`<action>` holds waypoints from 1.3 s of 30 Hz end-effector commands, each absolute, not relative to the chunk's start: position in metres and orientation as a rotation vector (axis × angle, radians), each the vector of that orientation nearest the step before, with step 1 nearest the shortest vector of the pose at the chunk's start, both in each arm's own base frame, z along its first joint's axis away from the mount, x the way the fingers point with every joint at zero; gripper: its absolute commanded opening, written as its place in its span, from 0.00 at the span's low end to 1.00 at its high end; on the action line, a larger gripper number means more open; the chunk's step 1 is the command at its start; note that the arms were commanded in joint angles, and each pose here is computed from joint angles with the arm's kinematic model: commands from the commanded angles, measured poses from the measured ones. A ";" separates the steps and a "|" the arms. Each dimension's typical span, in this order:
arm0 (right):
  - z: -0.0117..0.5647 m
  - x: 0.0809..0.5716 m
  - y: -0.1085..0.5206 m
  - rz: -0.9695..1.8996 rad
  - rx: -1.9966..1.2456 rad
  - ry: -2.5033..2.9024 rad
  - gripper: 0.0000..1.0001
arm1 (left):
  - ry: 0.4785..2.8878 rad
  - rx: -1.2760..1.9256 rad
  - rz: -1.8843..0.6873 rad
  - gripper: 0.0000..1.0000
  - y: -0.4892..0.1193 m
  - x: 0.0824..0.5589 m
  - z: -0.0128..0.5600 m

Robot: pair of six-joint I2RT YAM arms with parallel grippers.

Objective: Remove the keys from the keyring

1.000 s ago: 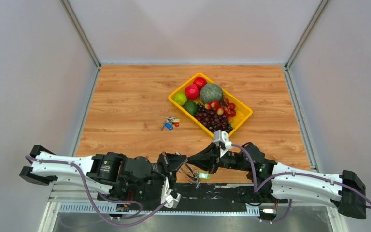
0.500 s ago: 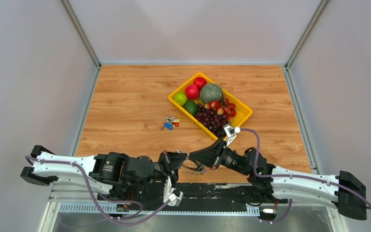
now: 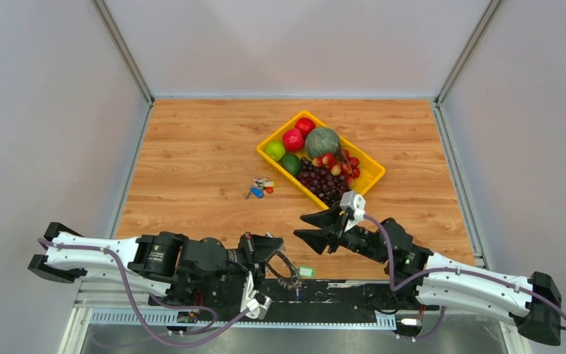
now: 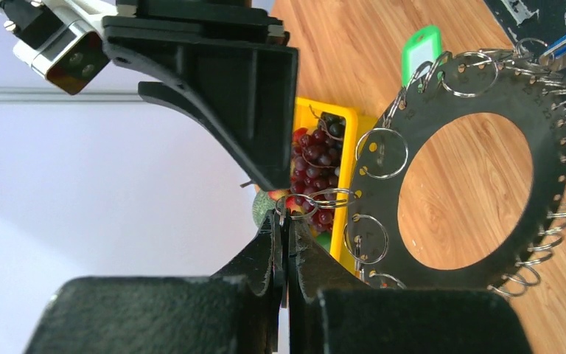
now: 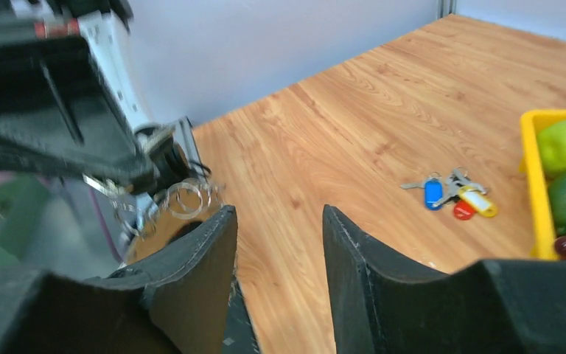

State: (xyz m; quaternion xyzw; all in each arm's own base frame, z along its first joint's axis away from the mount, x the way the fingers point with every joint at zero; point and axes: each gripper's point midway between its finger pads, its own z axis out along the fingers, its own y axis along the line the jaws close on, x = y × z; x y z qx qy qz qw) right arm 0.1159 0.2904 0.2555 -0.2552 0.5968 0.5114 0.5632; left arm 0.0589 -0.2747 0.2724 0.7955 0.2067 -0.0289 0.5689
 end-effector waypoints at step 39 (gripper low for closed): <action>0.295 0.055 0.324 1.092 -1.123 0.809 0.32 | 0.477 1.802 -0.100 0.00 -0.282 0.056 0.293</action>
